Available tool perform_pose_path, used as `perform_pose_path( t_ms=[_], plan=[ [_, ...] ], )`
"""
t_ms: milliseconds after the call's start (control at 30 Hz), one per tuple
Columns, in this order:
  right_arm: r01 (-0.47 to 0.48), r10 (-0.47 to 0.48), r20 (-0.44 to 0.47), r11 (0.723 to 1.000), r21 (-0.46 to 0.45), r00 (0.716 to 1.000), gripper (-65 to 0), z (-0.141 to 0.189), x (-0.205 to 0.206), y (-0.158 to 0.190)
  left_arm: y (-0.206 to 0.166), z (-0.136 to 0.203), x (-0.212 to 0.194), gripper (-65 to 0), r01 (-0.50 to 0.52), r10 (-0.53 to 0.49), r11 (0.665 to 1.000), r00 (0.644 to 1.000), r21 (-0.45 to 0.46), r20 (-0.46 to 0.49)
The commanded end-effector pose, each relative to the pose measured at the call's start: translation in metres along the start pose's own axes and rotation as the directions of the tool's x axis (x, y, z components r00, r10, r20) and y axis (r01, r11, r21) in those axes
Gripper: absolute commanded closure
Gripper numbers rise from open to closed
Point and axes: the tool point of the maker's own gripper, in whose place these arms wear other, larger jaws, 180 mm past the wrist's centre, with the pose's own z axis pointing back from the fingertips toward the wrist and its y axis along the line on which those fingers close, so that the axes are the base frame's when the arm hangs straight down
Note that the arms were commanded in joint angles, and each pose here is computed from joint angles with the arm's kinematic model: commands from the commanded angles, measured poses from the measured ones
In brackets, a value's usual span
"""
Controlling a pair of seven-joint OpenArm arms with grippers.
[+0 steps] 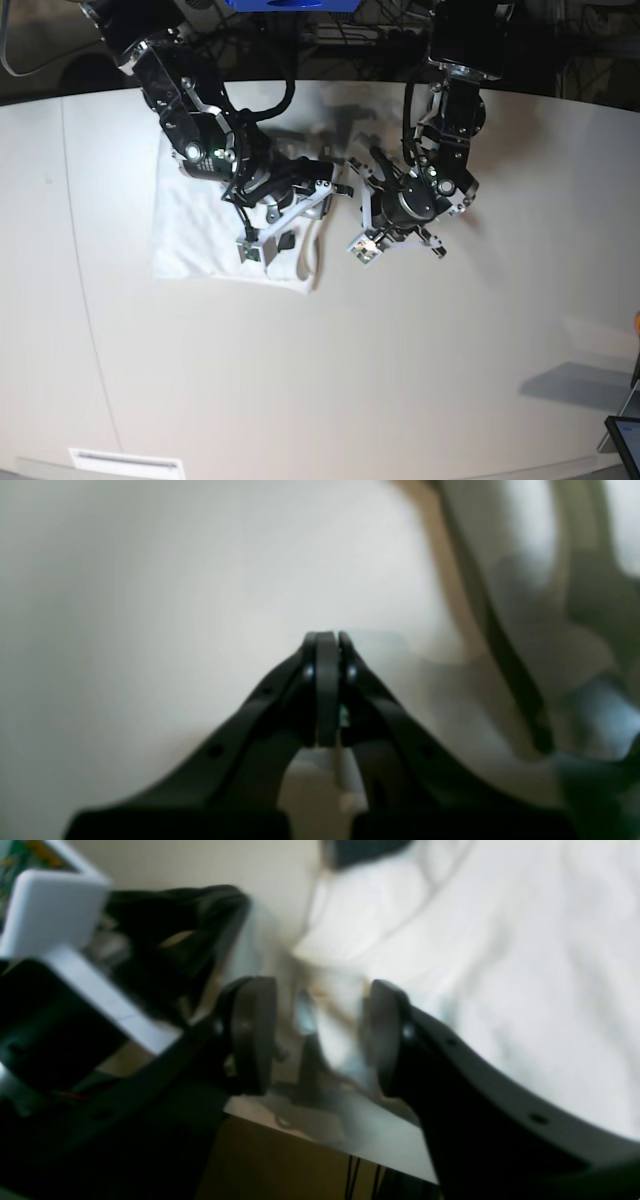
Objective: Fold the T-shirt properly
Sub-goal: 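Release the folded end with the left gripper and raise it away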
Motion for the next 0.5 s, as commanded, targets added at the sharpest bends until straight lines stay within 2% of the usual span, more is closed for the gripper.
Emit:
perform_pose_path(
  t_ms=[0, 133, 200, 300, 367, 433, 467],
  plan=[
    [-0.016, 0.015, 0.043, 0.999, 0.032, 0.999, -33.1, 0.006, 0.012, 0.012, -0.008, -0.001, -0.010, 0.0, 0.006, -0.007, 1.000, 0.999, -0.028, -0.045],
    [-0.039, 0.034, 0.095, 0.998, 0.051, 0.995, -33.8, 0.016, 0.031, 0.019, 0.005, 0.007, -0.010, 0.0, 0.013, -0.012, 1.000, 0.999, 0.011, -0.031],
    [-0.058, 0.055, 0.070, 0.998, 0.038, 0.996, -33.8, 0.017, 0.033, 0.014, 0.027, 0.021, -0.017, 0.0, 0.008, -0.007, 0.998, 1.000, 0.068, -0.014],
    [-0.032, 0.031, 0.063, 0.999, 0.013, 0.998, -33.8, 0.022, 0.044, 0.001, 0.064, 0.046, -0.040, 0.0, -0.001, 0.008, 0.984, 0.999, 0.176, -0.042],
    [-0.018, 0.019, 0.074, 1.000, -0.017, 0.997, -33.5, 0.024, 0.051, -0.013, 0.088, 0.065, -0.069, 0.0, 0.010, 0.014, 0.971, 0.995, 0.237, -0.100],
    [-0.028, 0.031, 0.086, 0.999, -0.036, 0.996, -28.7, 0.025, 0.054, -0.020, 0.103, 0.079, -0.097, 0.0, 0.025, 0.019, 0.963, 0.987, 0.270, -0.158],
    [-0.028, 0.032, 0.101, 0.999, -0.041, 0.994, -22.6, 0.025, 0.056, -0.022, 0.109, 0.086, -0.109, 0.0, 0.026, 0.027, 0.959, 0.983, 0.281, -0.181]
  ],
)
